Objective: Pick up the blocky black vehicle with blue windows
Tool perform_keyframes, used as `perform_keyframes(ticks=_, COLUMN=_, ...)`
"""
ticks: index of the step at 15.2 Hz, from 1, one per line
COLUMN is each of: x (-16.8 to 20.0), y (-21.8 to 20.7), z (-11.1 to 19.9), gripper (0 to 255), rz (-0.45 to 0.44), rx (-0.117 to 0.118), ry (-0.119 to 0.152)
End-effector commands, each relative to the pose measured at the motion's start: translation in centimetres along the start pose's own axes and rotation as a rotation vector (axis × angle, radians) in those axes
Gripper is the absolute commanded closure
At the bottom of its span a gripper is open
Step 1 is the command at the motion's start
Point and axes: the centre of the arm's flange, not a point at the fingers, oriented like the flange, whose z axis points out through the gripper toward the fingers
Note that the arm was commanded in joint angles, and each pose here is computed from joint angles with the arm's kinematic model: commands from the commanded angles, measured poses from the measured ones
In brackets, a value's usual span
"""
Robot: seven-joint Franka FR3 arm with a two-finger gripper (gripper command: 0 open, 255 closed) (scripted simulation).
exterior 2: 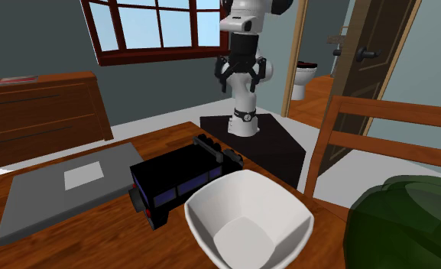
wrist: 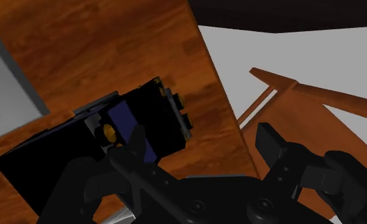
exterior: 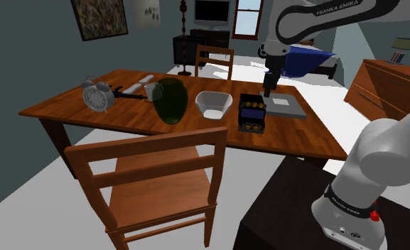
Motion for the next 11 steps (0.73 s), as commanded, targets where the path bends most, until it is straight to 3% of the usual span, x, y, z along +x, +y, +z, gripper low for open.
perform_keyframes(ticks=1, x=1.5, y=1.8, z=1.3, gripper=0, rz=-0.045, rx=-0.001, ry=-0.006)
perform_keyframes(ticks=11, x=10.4, y=9.5, z=7.8, gripper=0, rz=-0.249, rx=-0.002, ry=-0.039)
